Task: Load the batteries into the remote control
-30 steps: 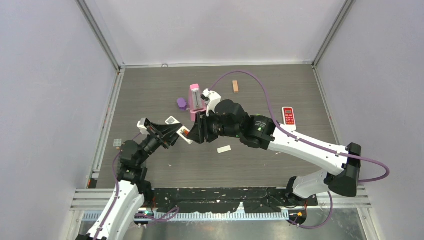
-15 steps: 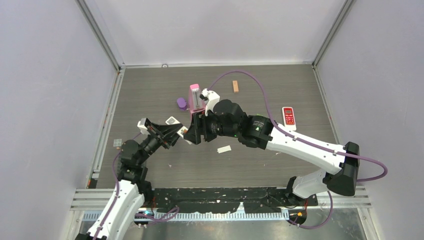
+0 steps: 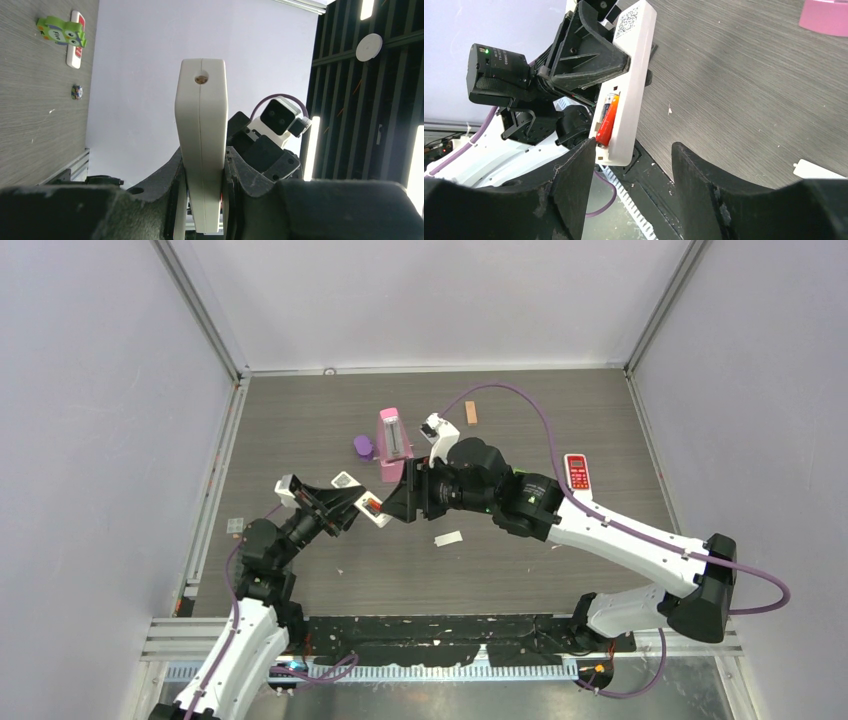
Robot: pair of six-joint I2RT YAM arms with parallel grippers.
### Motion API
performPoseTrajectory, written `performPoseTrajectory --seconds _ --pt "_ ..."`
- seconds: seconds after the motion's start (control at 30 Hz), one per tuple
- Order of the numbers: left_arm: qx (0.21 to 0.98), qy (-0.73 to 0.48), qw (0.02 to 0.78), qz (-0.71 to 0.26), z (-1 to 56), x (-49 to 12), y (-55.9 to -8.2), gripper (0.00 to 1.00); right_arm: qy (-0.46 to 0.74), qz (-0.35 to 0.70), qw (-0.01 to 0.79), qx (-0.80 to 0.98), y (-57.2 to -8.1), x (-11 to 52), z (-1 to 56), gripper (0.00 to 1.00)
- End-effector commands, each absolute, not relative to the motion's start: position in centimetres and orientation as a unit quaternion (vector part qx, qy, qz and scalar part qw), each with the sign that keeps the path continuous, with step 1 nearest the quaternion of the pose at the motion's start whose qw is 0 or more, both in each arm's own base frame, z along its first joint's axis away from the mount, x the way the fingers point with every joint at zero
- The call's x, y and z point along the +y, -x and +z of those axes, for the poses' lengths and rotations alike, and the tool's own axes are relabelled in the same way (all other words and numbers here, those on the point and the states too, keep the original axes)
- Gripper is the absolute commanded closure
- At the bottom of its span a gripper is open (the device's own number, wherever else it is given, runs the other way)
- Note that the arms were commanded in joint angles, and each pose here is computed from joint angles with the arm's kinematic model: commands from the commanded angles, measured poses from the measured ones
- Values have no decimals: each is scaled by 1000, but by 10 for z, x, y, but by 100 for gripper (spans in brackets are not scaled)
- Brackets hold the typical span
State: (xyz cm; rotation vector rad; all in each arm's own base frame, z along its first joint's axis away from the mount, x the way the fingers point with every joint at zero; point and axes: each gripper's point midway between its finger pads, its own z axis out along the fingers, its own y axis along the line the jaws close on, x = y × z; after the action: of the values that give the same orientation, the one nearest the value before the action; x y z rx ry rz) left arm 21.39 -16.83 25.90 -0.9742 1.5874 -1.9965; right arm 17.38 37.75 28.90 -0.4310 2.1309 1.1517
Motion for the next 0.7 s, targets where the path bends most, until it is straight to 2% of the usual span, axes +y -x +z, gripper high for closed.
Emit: performPoseTrajectory --seconds 0.0,0.37,0.67 --pt "555 309 231 -737 283 -169 -208 100 153 472 345 797 -173 377 310 39" --pt "554 290 236 -744 296 -170 -203 100 158 466 332 805 -175 382 299 41" --pt "547 273 237 -755 313 -171 -196 100 152 446 312 825 -180 384 284 48"
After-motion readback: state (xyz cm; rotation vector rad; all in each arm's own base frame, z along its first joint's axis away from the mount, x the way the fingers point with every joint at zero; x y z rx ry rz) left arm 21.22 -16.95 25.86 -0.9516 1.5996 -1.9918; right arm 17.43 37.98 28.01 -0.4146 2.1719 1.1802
